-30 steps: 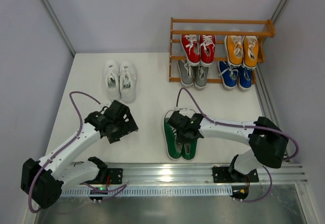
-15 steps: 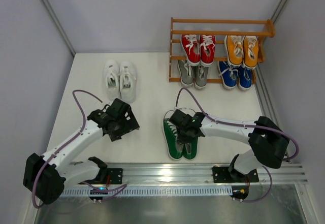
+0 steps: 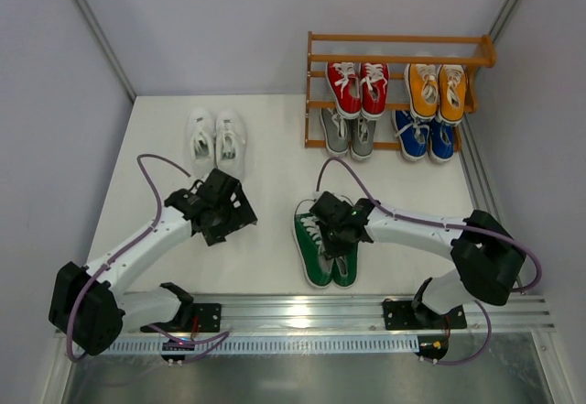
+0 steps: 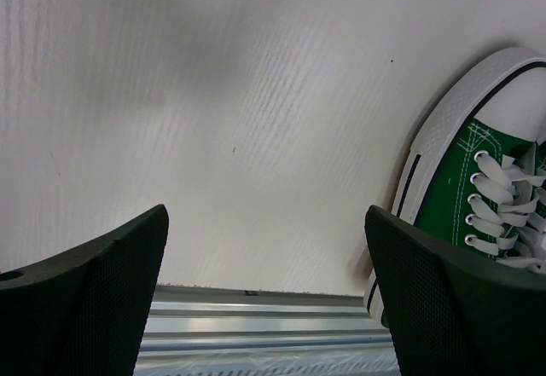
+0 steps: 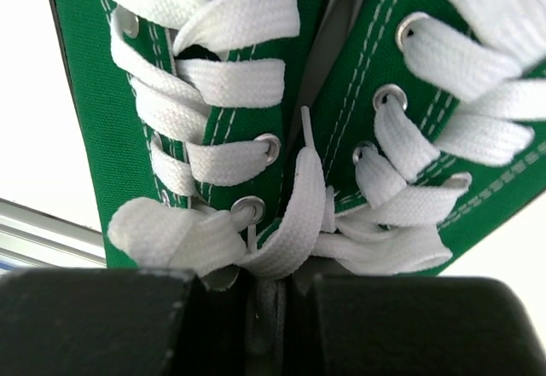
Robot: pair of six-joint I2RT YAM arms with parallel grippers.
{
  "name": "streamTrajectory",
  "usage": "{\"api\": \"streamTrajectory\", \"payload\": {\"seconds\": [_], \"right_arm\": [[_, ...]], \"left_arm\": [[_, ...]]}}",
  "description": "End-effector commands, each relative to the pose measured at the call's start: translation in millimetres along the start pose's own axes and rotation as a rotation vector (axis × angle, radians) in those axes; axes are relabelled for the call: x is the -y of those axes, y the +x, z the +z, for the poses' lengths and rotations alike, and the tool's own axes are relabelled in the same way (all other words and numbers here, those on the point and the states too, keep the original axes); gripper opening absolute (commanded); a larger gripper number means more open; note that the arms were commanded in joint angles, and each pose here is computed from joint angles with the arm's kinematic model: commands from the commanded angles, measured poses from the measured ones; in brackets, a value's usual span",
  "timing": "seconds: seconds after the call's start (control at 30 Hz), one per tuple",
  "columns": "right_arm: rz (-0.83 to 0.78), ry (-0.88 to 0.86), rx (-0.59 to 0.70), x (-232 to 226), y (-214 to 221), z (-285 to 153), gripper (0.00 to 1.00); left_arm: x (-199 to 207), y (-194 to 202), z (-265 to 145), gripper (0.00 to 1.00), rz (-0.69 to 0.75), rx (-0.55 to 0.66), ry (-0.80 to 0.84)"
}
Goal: Place and organize the shoes onto the shoe shelf
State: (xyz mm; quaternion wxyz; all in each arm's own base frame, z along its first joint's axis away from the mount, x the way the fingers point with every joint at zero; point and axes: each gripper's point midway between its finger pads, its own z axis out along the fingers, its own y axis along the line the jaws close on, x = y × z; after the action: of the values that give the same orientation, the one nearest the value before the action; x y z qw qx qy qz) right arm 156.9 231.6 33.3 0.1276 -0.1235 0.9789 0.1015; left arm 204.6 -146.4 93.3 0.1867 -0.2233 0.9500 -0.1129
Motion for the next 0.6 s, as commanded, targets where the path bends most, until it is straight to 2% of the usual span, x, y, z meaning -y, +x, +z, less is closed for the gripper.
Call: {"api": "streamTrajectory", "payload": {"seconds": [0.0, 0.33, 0.57], "right_arm": [[-0.047, 0.003, 0.199, 0, -52, -21, 0.04], [-0.072, 0.032, 0.360, 24, -85, -115, 0.04], [-0.025, -0.014, 0.518, 31, -122, -181, 0.04]], "left_arm": [[26, -19, -10, 0.94, 0.009, 0.044, 0.079], [39, -30, -7, 0.94, 0.031, 0.040, 0.096], [49, -39, -10, 0.93, 0.061, 0.045, 0.124]]}}
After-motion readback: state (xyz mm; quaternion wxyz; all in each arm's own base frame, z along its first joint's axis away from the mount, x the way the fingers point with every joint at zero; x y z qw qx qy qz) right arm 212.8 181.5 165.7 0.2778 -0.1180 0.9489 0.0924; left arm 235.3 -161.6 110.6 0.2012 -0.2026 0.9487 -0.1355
